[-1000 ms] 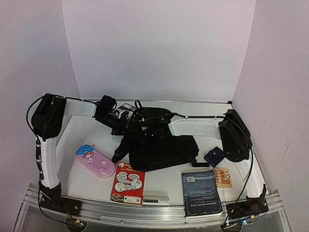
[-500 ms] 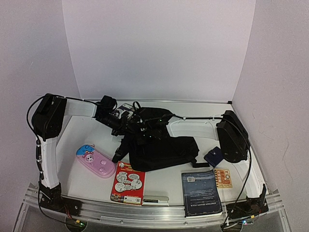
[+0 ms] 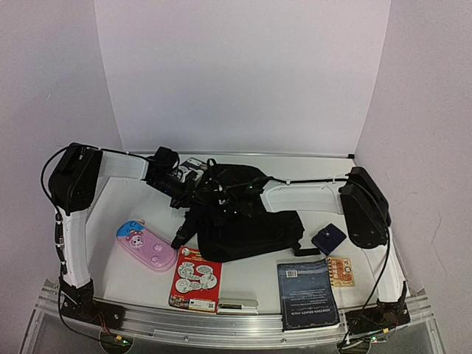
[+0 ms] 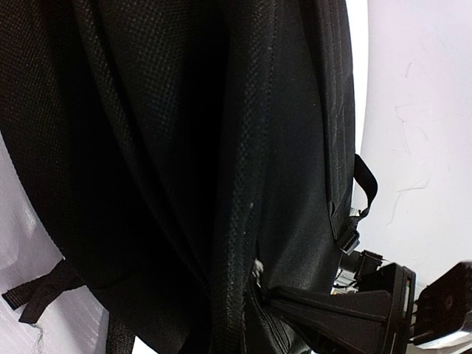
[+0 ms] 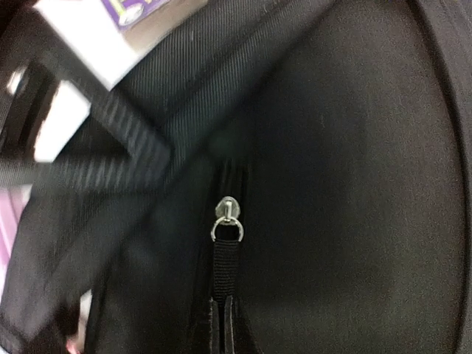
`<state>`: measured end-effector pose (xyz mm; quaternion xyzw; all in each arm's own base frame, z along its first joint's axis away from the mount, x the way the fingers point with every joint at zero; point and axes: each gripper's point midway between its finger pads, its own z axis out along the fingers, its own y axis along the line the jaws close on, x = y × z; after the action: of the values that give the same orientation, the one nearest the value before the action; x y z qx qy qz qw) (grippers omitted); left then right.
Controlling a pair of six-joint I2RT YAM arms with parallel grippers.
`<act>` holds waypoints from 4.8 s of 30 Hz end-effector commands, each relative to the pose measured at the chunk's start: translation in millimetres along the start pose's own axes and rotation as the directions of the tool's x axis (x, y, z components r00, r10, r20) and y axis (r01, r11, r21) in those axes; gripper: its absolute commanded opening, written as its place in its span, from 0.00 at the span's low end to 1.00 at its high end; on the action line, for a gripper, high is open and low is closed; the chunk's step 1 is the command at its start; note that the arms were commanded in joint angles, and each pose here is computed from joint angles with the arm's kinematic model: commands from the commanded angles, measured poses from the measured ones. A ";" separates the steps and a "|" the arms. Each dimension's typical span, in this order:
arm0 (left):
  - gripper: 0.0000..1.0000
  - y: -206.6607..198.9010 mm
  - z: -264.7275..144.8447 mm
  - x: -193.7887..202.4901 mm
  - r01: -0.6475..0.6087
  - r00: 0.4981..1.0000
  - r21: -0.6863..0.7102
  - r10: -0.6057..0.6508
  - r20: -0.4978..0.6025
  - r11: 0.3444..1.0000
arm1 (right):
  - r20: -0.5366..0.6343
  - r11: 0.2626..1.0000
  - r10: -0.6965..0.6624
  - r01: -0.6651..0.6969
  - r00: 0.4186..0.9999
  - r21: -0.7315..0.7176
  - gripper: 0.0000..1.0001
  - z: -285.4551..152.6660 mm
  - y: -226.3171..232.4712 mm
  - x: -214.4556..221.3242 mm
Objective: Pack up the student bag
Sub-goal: Unzip the student bag at the center of the board, then pick up the stationery from the center of the board.
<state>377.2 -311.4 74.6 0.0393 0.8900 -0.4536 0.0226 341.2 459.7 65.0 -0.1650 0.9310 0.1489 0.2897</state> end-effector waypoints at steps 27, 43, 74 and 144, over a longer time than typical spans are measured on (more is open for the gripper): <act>0.00 -12.1 -13.7 -2.2 -0.081 0.996 -0.035 0.083 0.040 0.996 | 0.020 0.997 0.041 -0.039 0.999 -0.069 0.57 -138.8 52.4 64.3; 0.00 -12.5 -13.1 -1.2 -0.083 0.996 -0.028 0.084 0.036 0.996 | 0.053 0.987 -0.030 0.021 0.998 0.162 0.63 -52.0 -3.7 3.6; 0.00 18.2 -15.5 -6.9 -0.042 0.996 -0.194 0.056 0.068 0.980 | 0.165 0.889 0.039 -0.110 0.986 0.445 0.08 -76.4 -84.4 -22.0; 0.89 -51.8 -82.1 -16.4 -0.255 0.924 -0.213 0.303 0.234 0.943 | 0.195 0.479 0.846 -0.868 0.497 0.132 0.34 -131.2 -336.8 153.5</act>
<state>388.4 -273.6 159.2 0.0954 0.9075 -0.3570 0.1999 285.5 71.3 20.2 0.3521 0.8905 0.1670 0.2348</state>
